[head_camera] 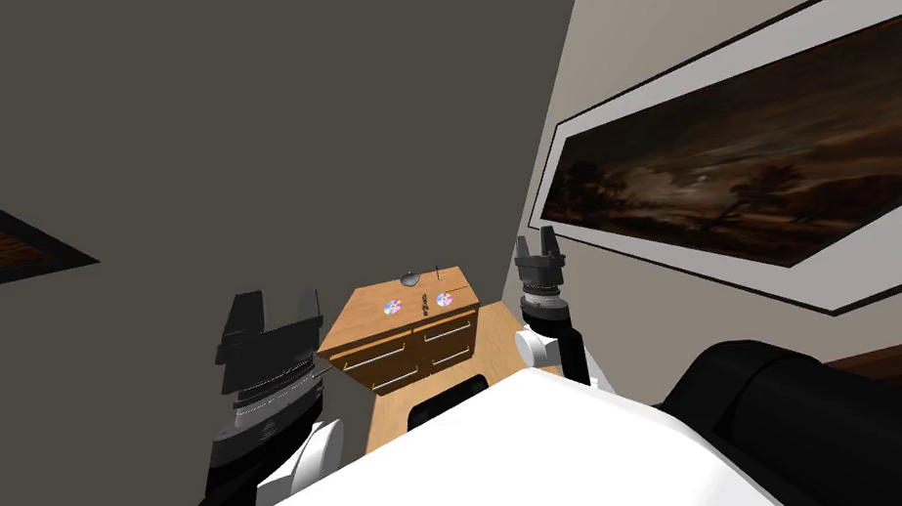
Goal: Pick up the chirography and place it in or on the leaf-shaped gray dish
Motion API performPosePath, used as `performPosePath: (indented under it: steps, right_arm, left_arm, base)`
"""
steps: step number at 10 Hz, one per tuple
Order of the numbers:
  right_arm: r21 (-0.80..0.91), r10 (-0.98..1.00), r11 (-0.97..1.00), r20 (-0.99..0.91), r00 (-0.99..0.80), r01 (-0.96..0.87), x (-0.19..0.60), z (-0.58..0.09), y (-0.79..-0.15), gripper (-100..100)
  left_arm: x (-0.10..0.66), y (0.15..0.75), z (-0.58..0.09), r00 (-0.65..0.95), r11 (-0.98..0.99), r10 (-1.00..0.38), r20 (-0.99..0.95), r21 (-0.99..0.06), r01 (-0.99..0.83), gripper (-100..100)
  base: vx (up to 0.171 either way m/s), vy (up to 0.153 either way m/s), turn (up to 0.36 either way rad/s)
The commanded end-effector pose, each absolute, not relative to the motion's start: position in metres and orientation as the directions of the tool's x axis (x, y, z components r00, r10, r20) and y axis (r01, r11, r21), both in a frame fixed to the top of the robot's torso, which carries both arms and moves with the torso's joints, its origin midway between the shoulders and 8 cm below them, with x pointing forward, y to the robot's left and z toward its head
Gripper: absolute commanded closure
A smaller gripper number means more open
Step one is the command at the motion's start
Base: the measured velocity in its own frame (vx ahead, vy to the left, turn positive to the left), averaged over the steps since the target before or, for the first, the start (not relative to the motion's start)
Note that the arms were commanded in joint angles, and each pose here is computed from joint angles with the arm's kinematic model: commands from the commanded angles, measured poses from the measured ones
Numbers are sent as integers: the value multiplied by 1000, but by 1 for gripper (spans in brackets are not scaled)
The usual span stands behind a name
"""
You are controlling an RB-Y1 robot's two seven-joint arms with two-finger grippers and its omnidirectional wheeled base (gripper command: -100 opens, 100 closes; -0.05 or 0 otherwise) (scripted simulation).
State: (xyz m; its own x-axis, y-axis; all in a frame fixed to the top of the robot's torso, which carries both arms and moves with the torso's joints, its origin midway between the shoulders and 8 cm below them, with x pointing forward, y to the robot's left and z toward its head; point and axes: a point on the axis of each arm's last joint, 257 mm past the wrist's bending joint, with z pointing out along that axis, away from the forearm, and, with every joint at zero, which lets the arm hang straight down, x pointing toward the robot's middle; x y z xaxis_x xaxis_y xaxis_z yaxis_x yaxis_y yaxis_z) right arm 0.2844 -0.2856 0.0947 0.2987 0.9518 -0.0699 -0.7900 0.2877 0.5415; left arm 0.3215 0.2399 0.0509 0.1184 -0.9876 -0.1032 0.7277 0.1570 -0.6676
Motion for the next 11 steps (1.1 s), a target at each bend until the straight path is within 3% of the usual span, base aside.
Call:
performPosePath:
  steps: [1, 11]
  right_arm:
    - [541, 952, 288, -70, 299, -790, 284, 95, -286, 0]
    - [541, 952, 288, -70, 299, -790, 284, 95, -286, 0]
  left_arm:
    - [324, 239, 46, 113, 175, -984, -135, -679, 713, -100]
    - [362, 277, -21, 174, 426, -903, -392, -778, 461, -100]
  base:
    - [1, -2, -81]
    - [0, 4, -206]
